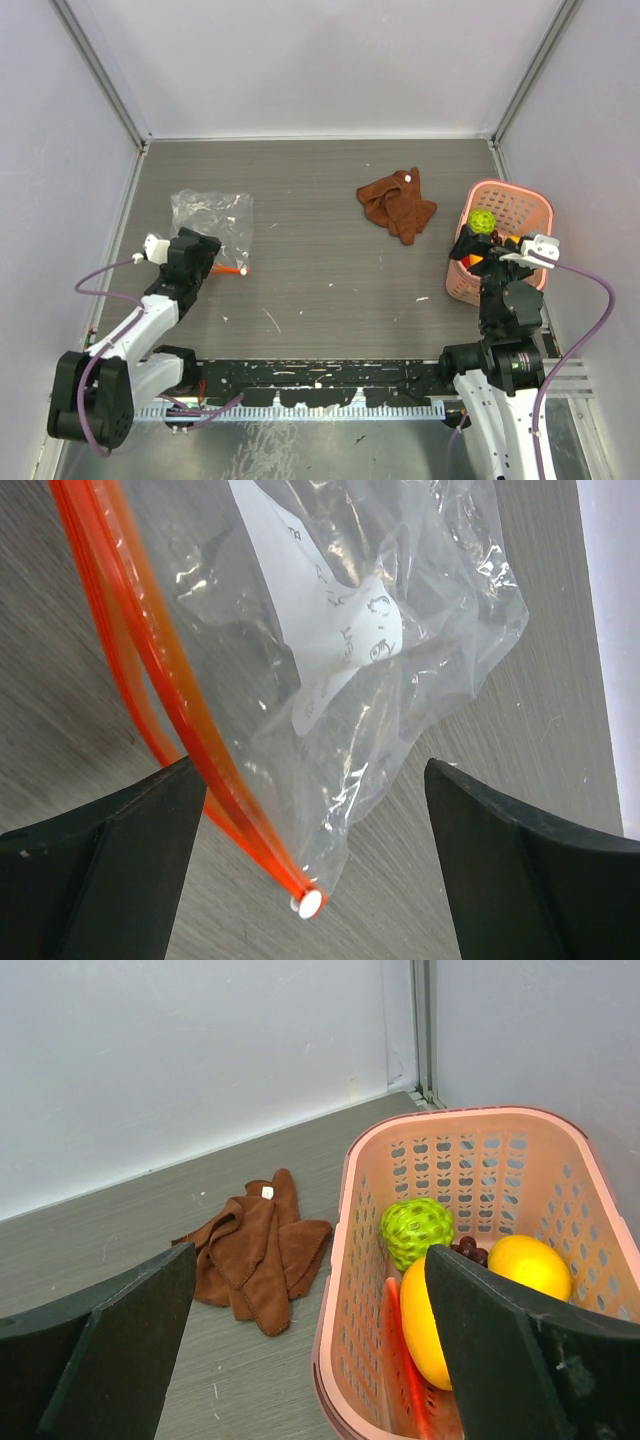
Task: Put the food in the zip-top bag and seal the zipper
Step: Pick up the zipper food storage bag from the bin.
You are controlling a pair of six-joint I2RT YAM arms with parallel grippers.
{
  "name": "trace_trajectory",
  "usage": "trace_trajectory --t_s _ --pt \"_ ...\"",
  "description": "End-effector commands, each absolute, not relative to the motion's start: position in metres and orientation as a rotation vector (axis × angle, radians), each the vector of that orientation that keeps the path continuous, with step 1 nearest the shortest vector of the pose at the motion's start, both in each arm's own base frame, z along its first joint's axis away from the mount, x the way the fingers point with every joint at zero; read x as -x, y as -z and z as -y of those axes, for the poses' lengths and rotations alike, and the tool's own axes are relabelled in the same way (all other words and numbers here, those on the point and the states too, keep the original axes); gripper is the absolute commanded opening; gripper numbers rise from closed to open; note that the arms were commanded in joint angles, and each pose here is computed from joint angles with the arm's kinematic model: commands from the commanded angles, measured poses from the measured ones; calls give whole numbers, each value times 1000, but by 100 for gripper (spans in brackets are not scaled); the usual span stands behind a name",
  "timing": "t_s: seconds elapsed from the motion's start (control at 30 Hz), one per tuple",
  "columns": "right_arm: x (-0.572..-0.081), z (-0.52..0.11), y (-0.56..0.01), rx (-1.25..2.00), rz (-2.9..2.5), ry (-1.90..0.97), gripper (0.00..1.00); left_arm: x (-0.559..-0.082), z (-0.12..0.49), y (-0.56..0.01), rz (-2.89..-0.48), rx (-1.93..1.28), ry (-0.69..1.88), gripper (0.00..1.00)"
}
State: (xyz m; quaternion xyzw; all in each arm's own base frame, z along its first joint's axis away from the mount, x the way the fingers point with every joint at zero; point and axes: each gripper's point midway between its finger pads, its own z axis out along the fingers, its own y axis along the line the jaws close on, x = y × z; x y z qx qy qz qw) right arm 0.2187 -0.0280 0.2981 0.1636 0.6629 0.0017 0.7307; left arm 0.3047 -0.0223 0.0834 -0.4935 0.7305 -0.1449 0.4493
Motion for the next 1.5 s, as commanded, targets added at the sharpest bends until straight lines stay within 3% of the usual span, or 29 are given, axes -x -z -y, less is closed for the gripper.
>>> trace_trajectory --t_s 0.0,0.27,0.57,0.9,1.47 --pt "-218 26 -314 -339 -1404 -17 100 -336 23 -107 -1644 1197 491 90" --pt "-219 23 -313 -319 -1410 -25 100 -345 19 -95 -1599 1213 538 72" --pt "-225 -1 -316 -232 -1428 -137 100 -350 26 -108 -1600 1138 589 30" --pt "-241 -33 -313 -132 -1508 -276 100 -346 42 -130 -1728 1016 601 0" --pt "-268 -112 -301 156 -1610 -648 100 -329 101 -204 -1960 641 624 0"
